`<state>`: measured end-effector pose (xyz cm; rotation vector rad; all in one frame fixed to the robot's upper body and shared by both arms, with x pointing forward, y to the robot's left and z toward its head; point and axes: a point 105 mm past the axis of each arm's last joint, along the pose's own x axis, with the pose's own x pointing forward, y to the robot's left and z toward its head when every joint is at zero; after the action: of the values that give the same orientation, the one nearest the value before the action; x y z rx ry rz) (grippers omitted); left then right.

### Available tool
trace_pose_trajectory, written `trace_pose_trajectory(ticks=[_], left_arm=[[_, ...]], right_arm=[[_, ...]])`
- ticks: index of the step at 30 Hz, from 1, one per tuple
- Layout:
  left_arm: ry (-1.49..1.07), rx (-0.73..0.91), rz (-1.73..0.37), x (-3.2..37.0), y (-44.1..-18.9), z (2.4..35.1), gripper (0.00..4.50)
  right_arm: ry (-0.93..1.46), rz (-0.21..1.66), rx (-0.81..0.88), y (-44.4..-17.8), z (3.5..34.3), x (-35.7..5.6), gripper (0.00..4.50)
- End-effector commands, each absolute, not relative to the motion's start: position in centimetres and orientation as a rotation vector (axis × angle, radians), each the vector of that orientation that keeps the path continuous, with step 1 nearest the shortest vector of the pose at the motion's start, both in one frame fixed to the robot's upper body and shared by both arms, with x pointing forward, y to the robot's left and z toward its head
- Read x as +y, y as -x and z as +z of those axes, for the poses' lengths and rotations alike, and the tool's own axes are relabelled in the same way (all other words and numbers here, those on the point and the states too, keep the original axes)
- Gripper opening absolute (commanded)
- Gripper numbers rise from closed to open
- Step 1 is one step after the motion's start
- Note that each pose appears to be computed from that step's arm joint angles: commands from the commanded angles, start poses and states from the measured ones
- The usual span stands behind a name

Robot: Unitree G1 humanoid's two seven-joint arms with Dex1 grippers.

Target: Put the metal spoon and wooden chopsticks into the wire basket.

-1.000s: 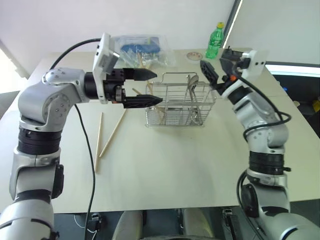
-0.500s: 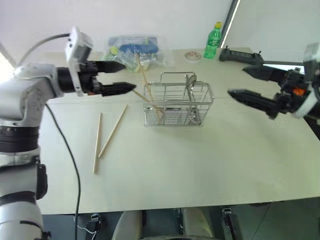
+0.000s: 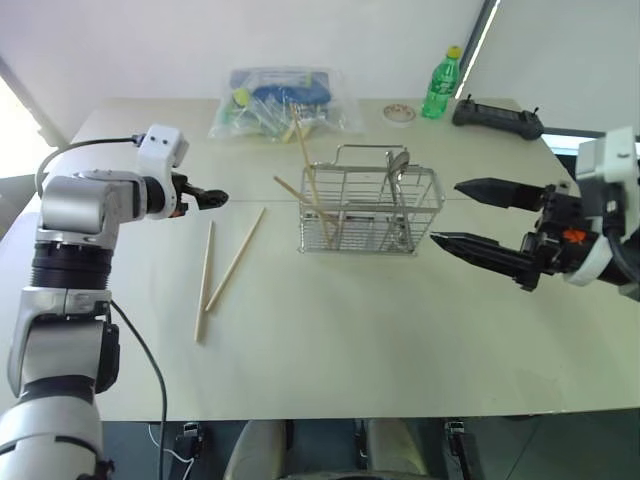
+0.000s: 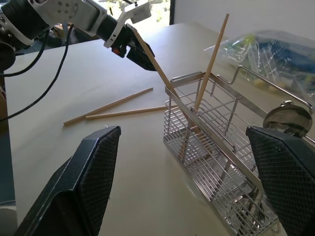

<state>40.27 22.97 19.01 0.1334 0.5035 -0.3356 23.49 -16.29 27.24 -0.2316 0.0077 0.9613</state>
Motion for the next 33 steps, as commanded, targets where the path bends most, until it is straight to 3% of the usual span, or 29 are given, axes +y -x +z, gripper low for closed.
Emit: trace_pose_trajectory(ticks=[1, 4, 9, 23, 26, 33], left_arm=[[-0.138, 0.494, -0.263, 23.7, -40.6, 19.7, 4.5], [-0.091, 0.64, -0.125, 24.5, -40.4, 16.5, 4.5], [-0.069, 0.704, -0.01, 24.9, -40.4, 15.3, 4.5], [0.031, 0.872, -0.076, 22.2, -39.1, 12.6, 4.5], [0.056, 0.895, -0.077, 22.2, -38.8, 12.1, 3.74], [0.078, 0.903, -0.058, 22.4, -38.8, 12.1, 0.24]], right_arm=[[0.26, 0.94, -0.049, -23.1, 28.7, -16.5, 4.18], [0.267, 0.933, -0.041, -23.1, 28.2, -16.4, 4.18], [0.248, 0.929, -0.05, -22.8, 28.1, -16.0, 4.18], [0.209, 0.899, -0.062, -23.1, 27.9, -15.8, 4.18], [0.207, 0.892, -0.058, -23.1, 27.8, -15.9, 4.22], [0.2, 0.889, -0.056, -23.1, 27.7, -16.0, 4.22]])
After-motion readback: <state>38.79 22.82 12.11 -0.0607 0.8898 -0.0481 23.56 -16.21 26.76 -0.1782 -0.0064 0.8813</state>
